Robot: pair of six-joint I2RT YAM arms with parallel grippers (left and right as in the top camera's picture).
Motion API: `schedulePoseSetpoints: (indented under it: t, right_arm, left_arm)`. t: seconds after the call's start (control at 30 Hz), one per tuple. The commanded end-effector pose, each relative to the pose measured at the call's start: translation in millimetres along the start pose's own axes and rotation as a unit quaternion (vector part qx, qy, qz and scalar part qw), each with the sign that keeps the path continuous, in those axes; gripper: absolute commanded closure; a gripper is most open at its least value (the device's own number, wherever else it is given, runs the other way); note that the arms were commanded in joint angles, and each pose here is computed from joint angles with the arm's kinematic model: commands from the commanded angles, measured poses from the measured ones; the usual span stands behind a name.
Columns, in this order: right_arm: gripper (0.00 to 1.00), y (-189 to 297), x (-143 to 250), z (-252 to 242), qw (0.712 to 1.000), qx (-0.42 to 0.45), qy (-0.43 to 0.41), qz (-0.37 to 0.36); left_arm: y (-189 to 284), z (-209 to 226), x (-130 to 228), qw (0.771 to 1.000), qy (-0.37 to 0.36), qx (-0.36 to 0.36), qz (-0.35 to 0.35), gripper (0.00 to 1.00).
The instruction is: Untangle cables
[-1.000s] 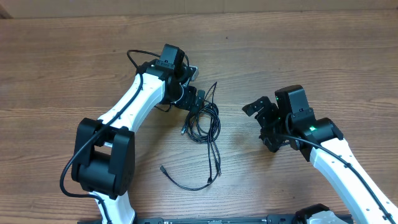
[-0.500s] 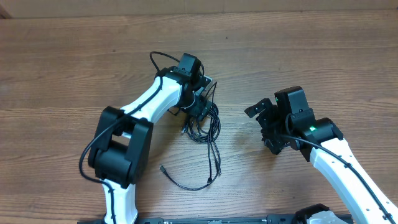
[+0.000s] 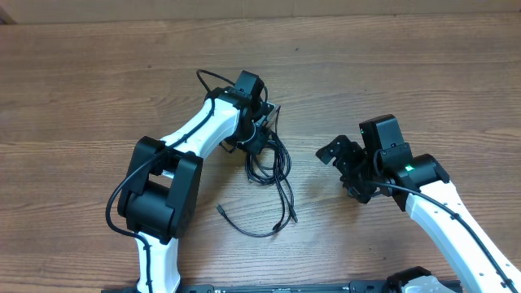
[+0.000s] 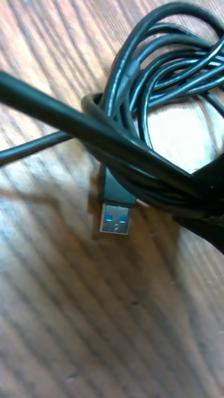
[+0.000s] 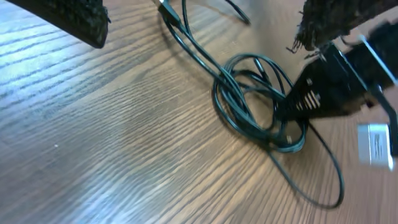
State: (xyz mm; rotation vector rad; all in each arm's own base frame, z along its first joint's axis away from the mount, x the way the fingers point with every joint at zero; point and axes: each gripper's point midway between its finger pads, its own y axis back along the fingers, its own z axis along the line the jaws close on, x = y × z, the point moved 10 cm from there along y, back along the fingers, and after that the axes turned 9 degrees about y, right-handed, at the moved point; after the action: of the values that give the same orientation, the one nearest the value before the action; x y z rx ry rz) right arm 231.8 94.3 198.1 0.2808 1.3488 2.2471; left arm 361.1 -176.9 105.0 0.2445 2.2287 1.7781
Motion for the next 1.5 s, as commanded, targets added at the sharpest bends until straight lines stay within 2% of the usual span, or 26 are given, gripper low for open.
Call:
schedulePoseSetpoints:
  t: [0.0,0.1,0.23,0.33,0.47,0.5,0.67,0.73,0.77,0.83,0.9,0.97,1.0,1.07,1.17,1.3,1.37,1.47]
  right_arm:
    - [0.06,2,2,6,0.996,-0.032,0.087,0.021]
    - [0.12,4,6,16,0.983,-0.092,0.151,0.051]
    - [0.12,9,11,34,0.95,-0.195,0.229,0.081]
    - [0.12,8,15,43,0.941,-0.212,0.254,0.074]
    - [0.13,8,16,55,0.932,-0.224,0.281,0.048]
    - [0.16,8,17,58,0.928,-0.231,0.288,0.043]
    - [0.19,11,15,69,0.916,-0.258,0.308,0.017]
    - [0.3,11,13,72,0.914,-0.261,0.311,0.007]
    - [0.39,11,13,71,0.914,-0.26,0.311,0.006]
    - [0.59,11,13,71,0.914,-0.259,0.311,0.007]
    - [0.72,11,13,70,0.915,-0.257,0.309,0.009]
    - [0.91,10,14,68,0.918,-0.252,0.306,0.016]
    - [0.96,9,16,66,0.921,-0.246,0.302,0.023]
    - [0.96,8,17,63,0.924,-0.238,0.297,0.033]
    - [0.96,5,22,55,0.932,-0.218,0.286,0.057]
    - [0.96,3,30,45,0.939,-0.19,0.271,0.093]
    - [0.96,2,34,39,0.94,-0.175,0.273,0.109]
    - [0.96,1,36,31,0.944,-0.147,0.271,0.117]
  left_arm:
    - [35,-6,-5,1.0,0.007,0.005,-0.026,0.96]
    - [69,-17,0,0.998,0.001,0.039,-0.044,0.96]
    - [119,-28,14,0.994,-0.011,0.064,-0.083,0.96]
    - [155,-35,27,0.99,-0.021,0.076,-0.12,0.96]
    - [177,-38,41,0.988,-0.025,0.078,-0.134,0.96]
    - [180,-39,44,0.987,-0.025,0.081,-0.133,0.96]
    - [185,-55,49,0.974,-0.041,0.194,-0.111,0.96]
    - [188,-61,51,0.963,-0.048,0.243,-0.103,0.96]
    - [188,-62,52,0.961,-0.05,0.251,-0.101,0.96]
    - [189,-63,52,0.96,-0.05,0.255,-0.101,0.96]
    - [189,-62,51,0.96,-0.05,0.254,-0.102,0.96]
    - [190,-60,49,0.96,-0.049,0.254,-0.108,0.96]
    - [190,-59,48,0.96,-0.048,0.253,-0.114,0.96]
    - [192,-54,44,0.96,-0.041,0.249,-0.126,0.96]
    - [194,-42,37,0.962,-0.003,0.231,-0.146,0.96]
    - [196,-9,26,0.967,0.103,0.145,-0.185,0.96]
    - [198,14,24,0.957,0.191,0.087,-0.199,0.96]
    - [200,36,24,0.931,0.291,0.043,-0.216,0.96]
